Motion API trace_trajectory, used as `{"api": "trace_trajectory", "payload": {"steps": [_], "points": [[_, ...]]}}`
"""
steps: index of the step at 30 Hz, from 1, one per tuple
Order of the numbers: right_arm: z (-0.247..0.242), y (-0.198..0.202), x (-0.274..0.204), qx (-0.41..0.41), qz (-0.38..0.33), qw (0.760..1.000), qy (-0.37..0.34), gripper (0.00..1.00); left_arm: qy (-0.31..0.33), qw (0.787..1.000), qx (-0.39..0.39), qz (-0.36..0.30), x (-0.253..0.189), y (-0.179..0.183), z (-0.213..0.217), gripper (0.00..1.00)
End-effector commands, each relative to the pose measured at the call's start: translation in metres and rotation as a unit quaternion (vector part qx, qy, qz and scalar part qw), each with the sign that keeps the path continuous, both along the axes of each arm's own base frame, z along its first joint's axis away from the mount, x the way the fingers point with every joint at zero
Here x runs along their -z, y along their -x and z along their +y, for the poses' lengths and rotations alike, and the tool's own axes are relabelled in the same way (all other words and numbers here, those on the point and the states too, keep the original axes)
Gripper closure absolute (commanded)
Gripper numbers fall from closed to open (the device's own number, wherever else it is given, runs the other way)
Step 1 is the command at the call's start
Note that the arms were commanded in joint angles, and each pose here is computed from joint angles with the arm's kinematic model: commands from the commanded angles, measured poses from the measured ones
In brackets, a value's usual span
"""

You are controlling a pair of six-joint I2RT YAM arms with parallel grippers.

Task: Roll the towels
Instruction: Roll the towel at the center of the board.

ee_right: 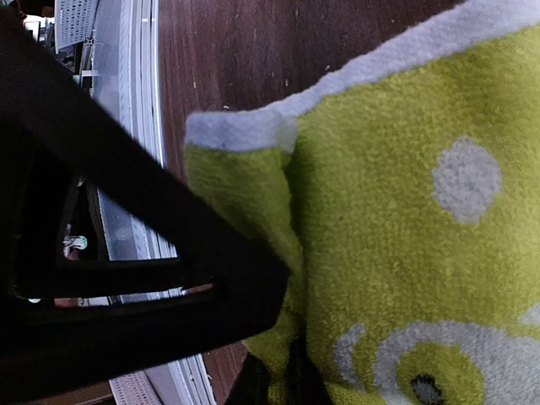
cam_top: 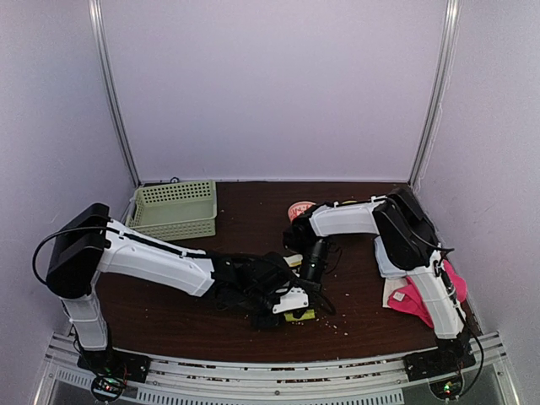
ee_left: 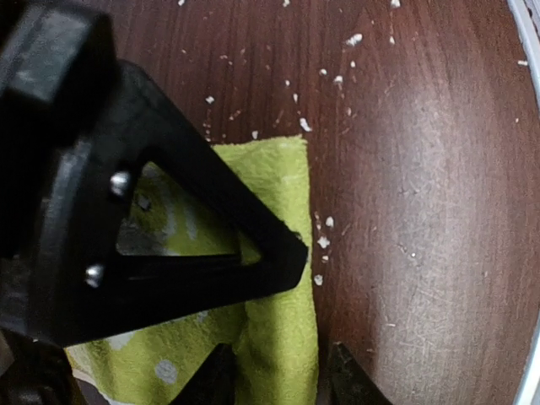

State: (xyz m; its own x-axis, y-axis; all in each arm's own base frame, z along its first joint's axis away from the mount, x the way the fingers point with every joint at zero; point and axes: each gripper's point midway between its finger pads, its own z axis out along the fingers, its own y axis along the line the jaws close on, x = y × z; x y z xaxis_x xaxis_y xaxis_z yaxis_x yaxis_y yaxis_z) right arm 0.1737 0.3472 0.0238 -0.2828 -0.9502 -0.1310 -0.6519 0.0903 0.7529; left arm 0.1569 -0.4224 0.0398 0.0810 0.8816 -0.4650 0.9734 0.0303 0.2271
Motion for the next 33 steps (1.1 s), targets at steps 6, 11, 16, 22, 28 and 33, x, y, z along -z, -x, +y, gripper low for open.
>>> {"api": "trace_trajectory", "payload": {"steps": [6,11,16,22,28,33], "points": [[-0.008,-0.003,0.024,-0.012,-0.011,0.999,0.028,0.98,0.003,1.000,0.023,-0.006,0.013,-0.001,-0.018,0.79],[-0.005,-0.013,0.000,0.001,-0.031,0.999,0.006,0.82,-0.006,1.000,0.011,-0.001,0.016,-0.001,-0.014,0.96],[-0.003,-0.049,-0.050,0.067,-0.102,0.992,-0.023,0.60,0.003,1.000,-0.002,0.027,0.011,0.006,-0.011,0.99],[-0.020,-0.086,-0.047,0.128,-0.148,0.981,0.014,0.62,0.009,0.998,-0.019,0.053,0.006,0.012,-0.010,1.00],[-0.021,-0.109,0.003,0.141,-0.226,0.961,0.074,0.73,0.010,0.995,-0.040,0.093,0.003,0.020,-0.011,1.00],[-0.011,-0.110,0.033,0.117,-0.252,0.955,0.098,0.75,0.008,0.991,-0.055,0.120,0.004,0.026,-0.010,1.00]]}}
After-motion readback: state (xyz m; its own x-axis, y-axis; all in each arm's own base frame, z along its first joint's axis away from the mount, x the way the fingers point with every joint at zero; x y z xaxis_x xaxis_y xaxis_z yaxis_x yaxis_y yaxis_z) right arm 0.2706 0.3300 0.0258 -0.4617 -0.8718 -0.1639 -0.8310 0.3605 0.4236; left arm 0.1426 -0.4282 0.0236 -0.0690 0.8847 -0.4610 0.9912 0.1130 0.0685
